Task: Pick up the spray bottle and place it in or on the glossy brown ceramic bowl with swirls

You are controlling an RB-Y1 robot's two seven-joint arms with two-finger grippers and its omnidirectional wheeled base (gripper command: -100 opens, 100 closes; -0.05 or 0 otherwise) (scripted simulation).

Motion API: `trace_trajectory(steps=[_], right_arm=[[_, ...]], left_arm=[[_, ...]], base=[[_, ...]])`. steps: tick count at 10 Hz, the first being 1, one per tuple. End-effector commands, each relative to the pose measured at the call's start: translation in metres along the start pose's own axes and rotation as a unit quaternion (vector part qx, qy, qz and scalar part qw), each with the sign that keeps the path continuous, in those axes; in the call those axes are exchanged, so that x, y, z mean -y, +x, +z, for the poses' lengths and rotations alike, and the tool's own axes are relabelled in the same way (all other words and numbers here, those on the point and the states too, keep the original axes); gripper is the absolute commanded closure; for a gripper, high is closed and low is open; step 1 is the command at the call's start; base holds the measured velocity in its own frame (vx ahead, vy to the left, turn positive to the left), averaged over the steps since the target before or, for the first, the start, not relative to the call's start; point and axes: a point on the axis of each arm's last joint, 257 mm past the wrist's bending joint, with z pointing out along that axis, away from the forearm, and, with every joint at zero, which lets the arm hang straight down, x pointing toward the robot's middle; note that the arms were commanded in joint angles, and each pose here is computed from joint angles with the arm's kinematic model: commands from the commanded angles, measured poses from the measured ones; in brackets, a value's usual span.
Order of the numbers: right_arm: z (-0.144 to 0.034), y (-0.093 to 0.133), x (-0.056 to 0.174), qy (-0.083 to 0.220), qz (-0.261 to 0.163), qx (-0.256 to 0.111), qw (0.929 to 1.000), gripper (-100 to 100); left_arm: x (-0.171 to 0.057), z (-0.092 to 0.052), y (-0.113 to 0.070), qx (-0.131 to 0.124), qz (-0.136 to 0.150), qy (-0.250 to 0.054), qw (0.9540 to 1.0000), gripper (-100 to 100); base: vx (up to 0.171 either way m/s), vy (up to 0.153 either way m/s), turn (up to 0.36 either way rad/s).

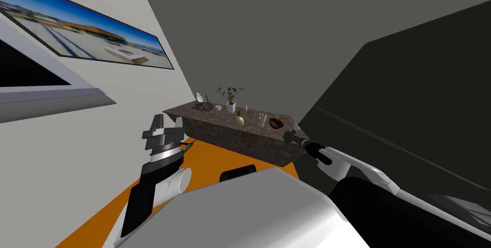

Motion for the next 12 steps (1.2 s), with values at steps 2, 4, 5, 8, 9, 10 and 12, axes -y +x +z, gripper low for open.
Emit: trace_trajectory(steps=[2,4,5,8,9,10,12], right_arm=[[-0.004,-0.003,-0.012,-0.006,0.010,-0.011,0.9999,100],[-0.007,-0.006,-0.020,-0.010,0.016,-0.019,0.9996,100],[-0.008,-0.008,-0.024,-0.011,0.019,-0.024,0.9995,100],[-0.013,-0.014,-0.033,-0.011,0.025,-0.034,0.9990,100],[-0.016,-0.021,-0.037,-0.008,0.027,-0.038,0.9989,100],[-0.017,-0.026,-0.039,-0.005,0.026,-0.039,0.9989,100],[-0.018,-0.036,-0.040,0.003,0.024,-0.038,0.9990,100]], left_arm=[[0.000,0.000,0.000,0.000,0.000,0.000,1.0000,0],[0.000,0.000,0.000,0.000,0.000,0.000,1.0000,0],[0.000,0.000,0.000,0.000,0.000,0.000,1.0000,0],[0.000,0.000,0.000,0.000,0.000,0.000,1.0000,0],[0.000,0.000,0.000,0.000,0.000,0.000,1.0000,0],[0.000,0.000,0.000,0.000,0.000,0.000,1.0000,0],[0.000,0.000,0.000,0.000,0.000,0.000,1.0000,0]], base=[[-0.095,0.019,0.010],[-0.087,0.008,0.023],[-0.091,0.015,0.027],[-0.068,0.022,0.040],[-0.032,0.018,0.094],[0.000,0.008,0.101],[0.043,0.000,0.071]])
